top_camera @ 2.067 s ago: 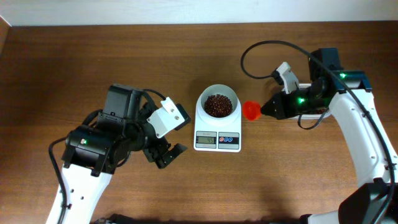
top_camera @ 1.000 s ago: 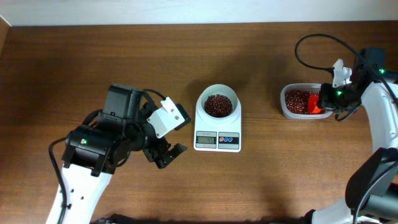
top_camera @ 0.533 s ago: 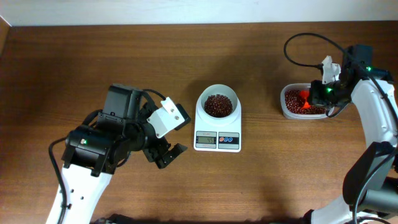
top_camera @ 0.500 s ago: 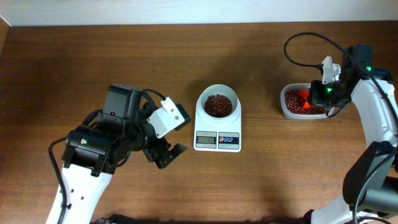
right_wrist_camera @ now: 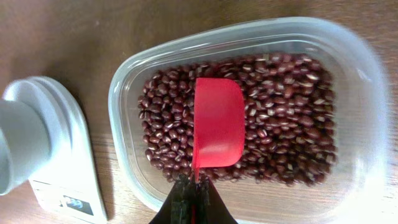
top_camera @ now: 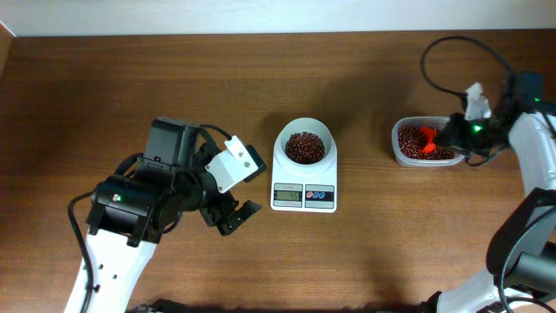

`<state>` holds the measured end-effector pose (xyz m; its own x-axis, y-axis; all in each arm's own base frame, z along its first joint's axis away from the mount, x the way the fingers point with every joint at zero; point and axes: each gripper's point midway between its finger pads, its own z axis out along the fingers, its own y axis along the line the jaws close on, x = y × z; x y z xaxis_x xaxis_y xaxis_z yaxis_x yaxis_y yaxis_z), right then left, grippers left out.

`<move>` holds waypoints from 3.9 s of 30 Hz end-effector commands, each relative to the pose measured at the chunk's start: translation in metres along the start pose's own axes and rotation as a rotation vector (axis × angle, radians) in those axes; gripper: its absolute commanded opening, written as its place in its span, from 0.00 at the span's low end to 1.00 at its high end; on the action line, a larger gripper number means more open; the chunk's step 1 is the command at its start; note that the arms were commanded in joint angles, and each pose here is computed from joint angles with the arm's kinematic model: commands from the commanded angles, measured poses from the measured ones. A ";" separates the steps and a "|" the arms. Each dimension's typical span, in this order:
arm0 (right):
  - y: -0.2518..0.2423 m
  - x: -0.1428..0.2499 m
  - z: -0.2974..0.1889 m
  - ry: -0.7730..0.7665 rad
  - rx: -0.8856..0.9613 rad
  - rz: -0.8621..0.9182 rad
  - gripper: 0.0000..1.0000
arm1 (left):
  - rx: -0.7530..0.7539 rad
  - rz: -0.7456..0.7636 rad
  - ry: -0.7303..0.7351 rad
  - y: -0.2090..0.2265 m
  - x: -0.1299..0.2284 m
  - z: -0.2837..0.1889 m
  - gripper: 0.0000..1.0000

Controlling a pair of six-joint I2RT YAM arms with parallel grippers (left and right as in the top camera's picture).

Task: Scoop and weigh 50g on scale

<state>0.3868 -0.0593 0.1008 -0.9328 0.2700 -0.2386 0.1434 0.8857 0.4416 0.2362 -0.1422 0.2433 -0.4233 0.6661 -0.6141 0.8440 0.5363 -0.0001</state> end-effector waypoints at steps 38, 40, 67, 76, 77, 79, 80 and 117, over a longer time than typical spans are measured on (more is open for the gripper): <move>0.190 0.039 0.022 0.146 -0.582 -0.236 0.04 | 0.000 0.018 -0.021 0.001 -0.006 -0.004 0.99; 0.203 0.039 0.022 0.138 -0.593 -0.281 0.04 | 0.000 0.018 -0.021 0.001 -0.006 -0.004 0.99; 0.257 0.052 0.031 0.118 -0.396 -0.589 0.04 | 0.000 0.018 -0.021 0.001 -0.006 -0.004 0.99; 0.264 0.051 0.027 0.100 -0.428 -0.624 0.04 | 0.000 0.018 -0.021 0.001 -0.006 -0.004 0.99; 0.241 0.040 0.038 0.090 -0.269 -0.545 0.04 | 0.000 0.018 -0.021 0.001 -0.006 -0.004 0.99; 0.250 0.043 0.032 0.093 -0.319 -0.538 0.04 | 0.000 0.018 -0.021 0.001 -0.006 -0.004 0.99; 0.258 0.044 0.029 0.090 -0.371 -0.558 0.04 | 0.000 0.018 -0.021 0.001 -0.006 -0.004 0.99; 0.250 0.035 0.034 0.058 -0.294 -0.549 0.04 | 0.000 0.018 -0.021 0.001 -0.006 -0.004 0.99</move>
<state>0.3985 0.1827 0.1582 -0.8799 -0.2252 -0.4184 -0.4315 0.7474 0.5051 0.2362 -0.1422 0.2432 -0.4235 0.6662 -0.6139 0.8440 0.5363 -0.0003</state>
